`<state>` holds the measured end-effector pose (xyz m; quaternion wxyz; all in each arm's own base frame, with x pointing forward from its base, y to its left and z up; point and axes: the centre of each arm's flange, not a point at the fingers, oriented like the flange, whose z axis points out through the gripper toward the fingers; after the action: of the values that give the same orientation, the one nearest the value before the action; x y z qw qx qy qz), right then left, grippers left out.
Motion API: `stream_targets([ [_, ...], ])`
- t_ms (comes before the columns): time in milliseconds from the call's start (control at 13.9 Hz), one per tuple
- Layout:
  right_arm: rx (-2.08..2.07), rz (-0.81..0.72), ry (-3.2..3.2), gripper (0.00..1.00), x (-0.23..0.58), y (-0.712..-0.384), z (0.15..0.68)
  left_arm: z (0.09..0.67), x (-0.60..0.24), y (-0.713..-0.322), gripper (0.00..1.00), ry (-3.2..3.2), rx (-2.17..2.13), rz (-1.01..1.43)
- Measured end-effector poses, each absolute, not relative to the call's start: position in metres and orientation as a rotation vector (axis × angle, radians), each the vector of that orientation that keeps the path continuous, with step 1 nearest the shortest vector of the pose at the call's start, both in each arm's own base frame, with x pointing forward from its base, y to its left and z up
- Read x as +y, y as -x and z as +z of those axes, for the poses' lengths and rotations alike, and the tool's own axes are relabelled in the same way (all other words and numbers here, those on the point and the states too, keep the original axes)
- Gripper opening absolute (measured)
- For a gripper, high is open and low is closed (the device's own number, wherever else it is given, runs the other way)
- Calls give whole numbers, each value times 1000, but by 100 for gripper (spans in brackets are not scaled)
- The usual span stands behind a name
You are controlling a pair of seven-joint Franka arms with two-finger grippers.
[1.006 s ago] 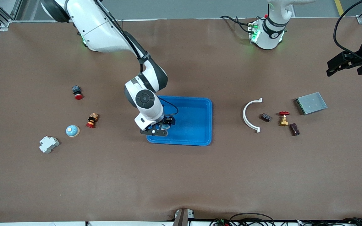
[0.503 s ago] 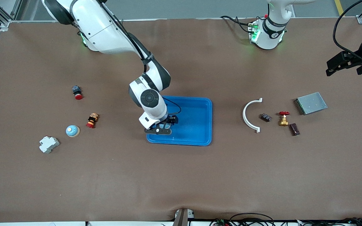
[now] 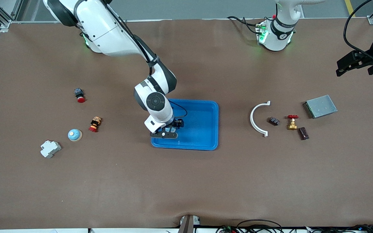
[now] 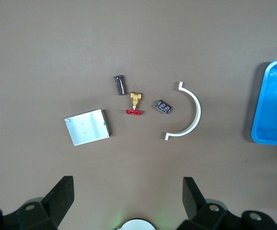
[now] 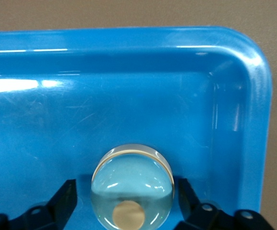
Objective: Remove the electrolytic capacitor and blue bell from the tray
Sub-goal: 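Lower the right gripper onto the second blue button and grasp it, then lift the blue button and carry it toward the white breaker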
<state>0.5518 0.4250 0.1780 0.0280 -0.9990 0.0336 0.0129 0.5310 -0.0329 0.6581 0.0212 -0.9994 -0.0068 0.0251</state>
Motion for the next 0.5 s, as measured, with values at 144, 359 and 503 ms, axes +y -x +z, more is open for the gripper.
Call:
stream_targets([
  [144, 103, 36, 3085, 67, 424, -553, 179, 658, -33, -531, 100, 3098, -21, 79],
  [359, 99, 25, 3083, 67, 426, -555, 181, 658, -33, -531, 100, 3098, -21, 80],
  [503, 98, 13, 3077, 67, 428, -558, 187, 658, -33, -530, 100, 3098, -21, 87],
])
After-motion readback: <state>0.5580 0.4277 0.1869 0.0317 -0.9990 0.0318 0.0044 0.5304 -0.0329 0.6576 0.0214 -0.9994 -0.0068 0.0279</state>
